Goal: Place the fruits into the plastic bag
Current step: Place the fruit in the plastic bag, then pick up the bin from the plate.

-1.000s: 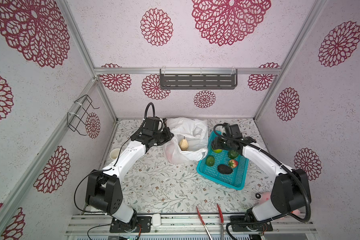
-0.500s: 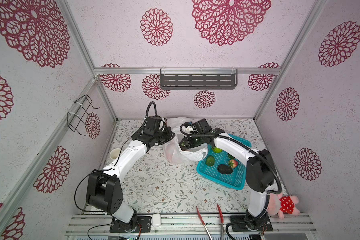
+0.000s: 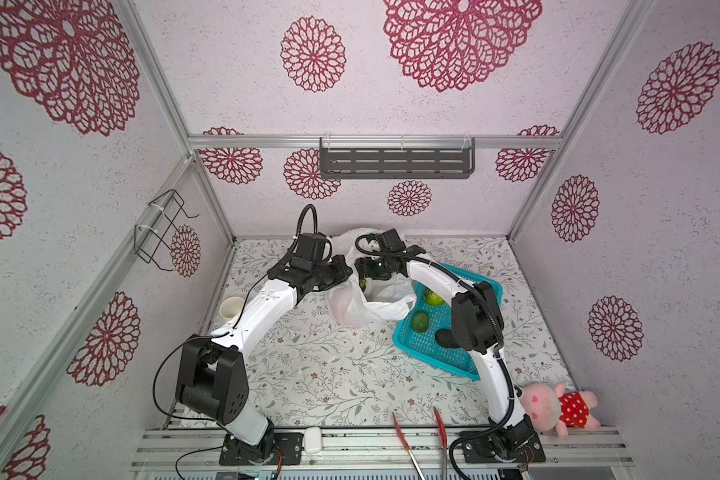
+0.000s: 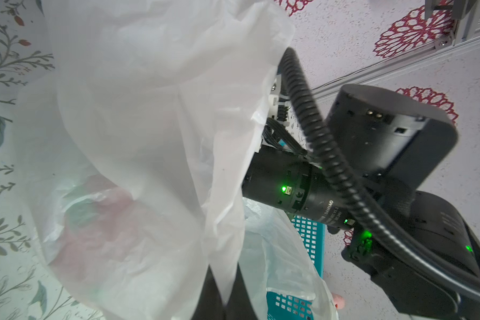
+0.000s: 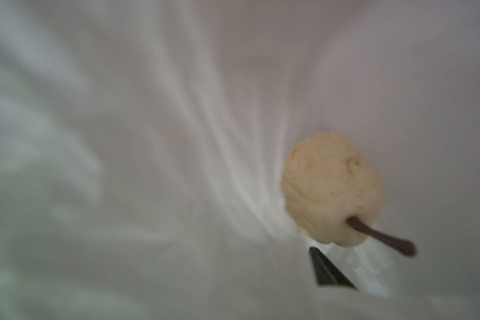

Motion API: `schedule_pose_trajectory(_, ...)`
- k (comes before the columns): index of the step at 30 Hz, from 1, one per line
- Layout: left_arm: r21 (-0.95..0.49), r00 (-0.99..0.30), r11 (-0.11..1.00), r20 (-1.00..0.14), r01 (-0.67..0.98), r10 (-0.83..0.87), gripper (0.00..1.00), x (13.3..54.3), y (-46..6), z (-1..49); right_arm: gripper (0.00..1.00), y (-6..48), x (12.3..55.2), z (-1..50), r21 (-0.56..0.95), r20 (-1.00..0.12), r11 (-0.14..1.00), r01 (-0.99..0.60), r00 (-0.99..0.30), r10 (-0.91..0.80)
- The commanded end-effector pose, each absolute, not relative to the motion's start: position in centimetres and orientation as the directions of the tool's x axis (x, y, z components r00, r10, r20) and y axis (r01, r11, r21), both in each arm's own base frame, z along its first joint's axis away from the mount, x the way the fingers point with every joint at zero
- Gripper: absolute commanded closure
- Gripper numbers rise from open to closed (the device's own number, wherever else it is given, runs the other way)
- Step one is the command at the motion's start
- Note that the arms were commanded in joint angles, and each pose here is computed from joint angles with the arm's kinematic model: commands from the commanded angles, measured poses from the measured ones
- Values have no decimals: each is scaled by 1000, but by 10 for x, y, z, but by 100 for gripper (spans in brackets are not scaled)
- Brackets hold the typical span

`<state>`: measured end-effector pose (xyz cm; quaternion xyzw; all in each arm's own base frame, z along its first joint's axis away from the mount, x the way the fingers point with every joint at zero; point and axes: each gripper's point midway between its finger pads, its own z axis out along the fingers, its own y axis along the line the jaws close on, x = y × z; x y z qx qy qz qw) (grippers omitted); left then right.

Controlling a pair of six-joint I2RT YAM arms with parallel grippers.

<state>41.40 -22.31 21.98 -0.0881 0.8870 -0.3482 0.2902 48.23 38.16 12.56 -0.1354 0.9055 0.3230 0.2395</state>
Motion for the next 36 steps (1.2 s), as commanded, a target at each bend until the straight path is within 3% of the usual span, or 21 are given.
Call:
schedule_pose_trajectory(1,-652,-802,757,-476,45,-362,100,417,-221,224,14,383,476,211,544,-659,672,-503,-752,-29)
schedule_pose_trajectory(7,-636,-794,771,-476,14,-379,100,419,-215,220,13,349,447,260,537,-720,649,-539,-694,19)
schedule_pose_trajectory(14,-636,-785,772,-484,10,-388,100,421,-214,223,14,288,394,269,496,-733,708,-502,-679,32)
schedule_pose_trajectory(18,-636,-787,772,-481,9,-387,100,420,-214,223,14,225,381,268,478,-744,798,-367,-652,145)
schedule_pose_trajectory(25,-632,-788,775,-482,8,-385,100,421,-214,223,13,114,365,208,371,-716,928,15,-632,296)
schedule_pose_trajectory(31,-634,-790,773,-477,6,-385,100,423,-215,223,18,167,343,149,436,-565,881,-183,-818,109)
schedule_pose_trajectory(36,-640,-791,768,-472,3,-390,100,423,-217,224,21,185,331,105,393,-443,898,-197,-896,-3)
